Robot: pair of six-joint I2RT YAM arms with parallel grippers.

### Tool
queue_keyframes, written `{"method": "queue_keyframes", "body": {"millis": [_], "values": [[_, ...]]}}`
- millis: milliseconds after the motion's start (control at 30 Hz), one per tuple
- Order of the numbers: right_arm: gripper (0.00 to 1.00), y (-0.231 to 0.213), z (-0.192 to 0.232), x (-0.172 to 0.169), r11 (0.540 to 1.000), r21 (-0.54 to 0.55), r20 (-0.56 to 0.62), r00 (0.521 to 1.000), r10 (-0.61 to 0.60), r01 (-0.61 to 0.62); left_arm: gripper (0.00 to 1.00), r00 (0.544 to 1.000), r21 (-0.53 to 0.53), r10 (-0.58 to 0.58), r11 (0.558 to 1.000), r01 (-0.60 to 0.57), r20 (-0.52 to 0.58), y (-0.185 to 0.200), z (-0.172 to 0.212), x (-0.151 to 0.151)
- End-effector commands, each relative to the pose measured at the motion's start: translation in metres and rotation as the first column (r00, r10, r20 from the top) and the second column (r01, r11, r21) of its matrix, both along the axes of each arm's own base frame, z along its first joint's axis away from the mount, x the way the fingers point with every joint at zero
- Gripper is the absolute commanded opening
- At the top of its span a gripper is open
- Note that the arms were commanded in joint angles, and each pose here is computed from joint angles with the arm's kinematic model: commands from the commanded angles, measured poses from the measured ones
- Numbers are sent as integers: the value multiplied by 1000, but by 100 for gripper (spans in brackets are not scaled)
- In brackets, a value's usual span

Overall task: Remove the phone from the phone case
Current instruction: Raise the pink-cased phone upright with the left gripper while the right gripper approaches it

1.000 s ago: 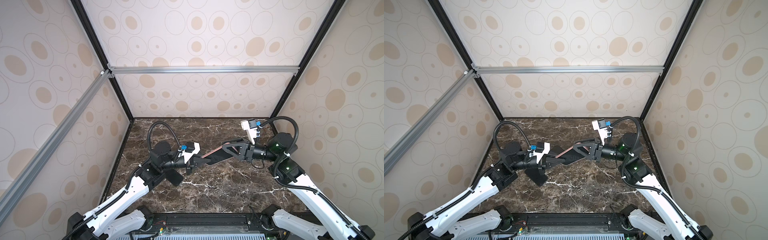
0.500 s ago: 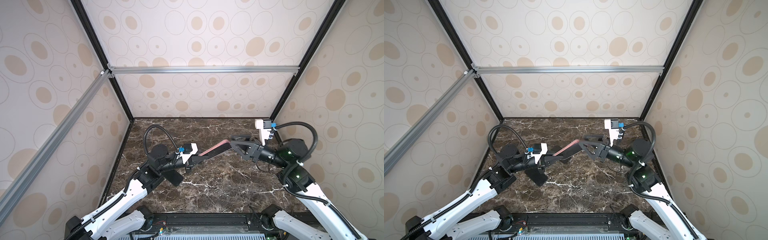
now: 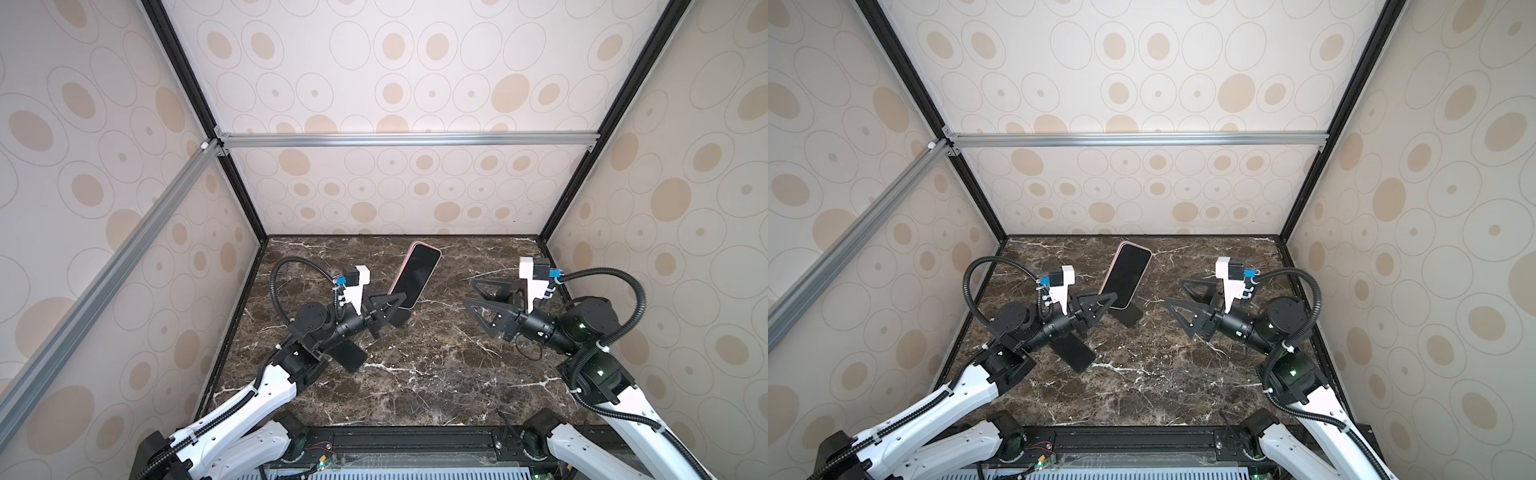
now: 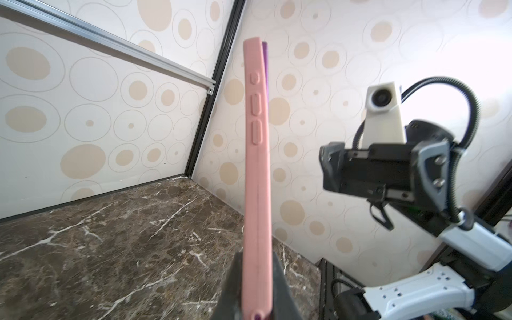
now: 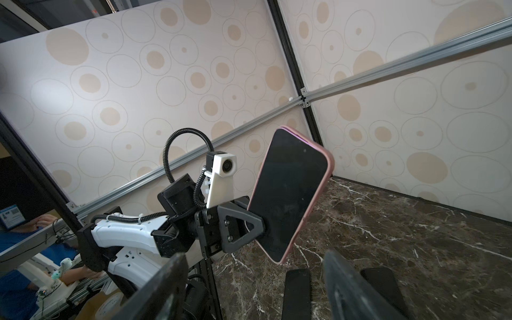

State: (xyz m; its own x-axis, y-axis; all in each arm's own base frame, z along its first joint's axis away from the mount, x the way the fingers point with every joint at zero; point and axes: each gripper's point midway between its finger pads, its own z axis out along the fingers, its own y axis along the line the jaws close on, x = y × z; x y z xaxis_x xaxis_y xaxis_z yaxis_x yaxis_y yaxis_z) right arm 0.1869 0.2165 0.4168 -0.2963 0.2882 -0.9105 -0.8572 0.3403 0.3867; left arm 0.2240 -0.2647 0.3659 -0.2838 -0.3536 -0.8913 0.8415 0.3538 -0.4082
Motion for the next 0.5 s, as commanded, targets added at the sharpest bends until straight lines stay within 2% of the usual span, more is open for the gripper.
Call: {"method": "queue_keyframes", "body": {"millis": [0,167,467], "values": [[75,14,1,-9,993,5,60,992,114,-114,0,995,-225,-63,971,79,75,11,65,-21],[67,24,5,1,985,67,83,985,153,-159,0,987,-266,-130,952,152,96,4,76,-35],[64,52,6,-1,962,100,104,964,246,-256,0,957,-333,-225,901,277,185,0,92,-59]]}}
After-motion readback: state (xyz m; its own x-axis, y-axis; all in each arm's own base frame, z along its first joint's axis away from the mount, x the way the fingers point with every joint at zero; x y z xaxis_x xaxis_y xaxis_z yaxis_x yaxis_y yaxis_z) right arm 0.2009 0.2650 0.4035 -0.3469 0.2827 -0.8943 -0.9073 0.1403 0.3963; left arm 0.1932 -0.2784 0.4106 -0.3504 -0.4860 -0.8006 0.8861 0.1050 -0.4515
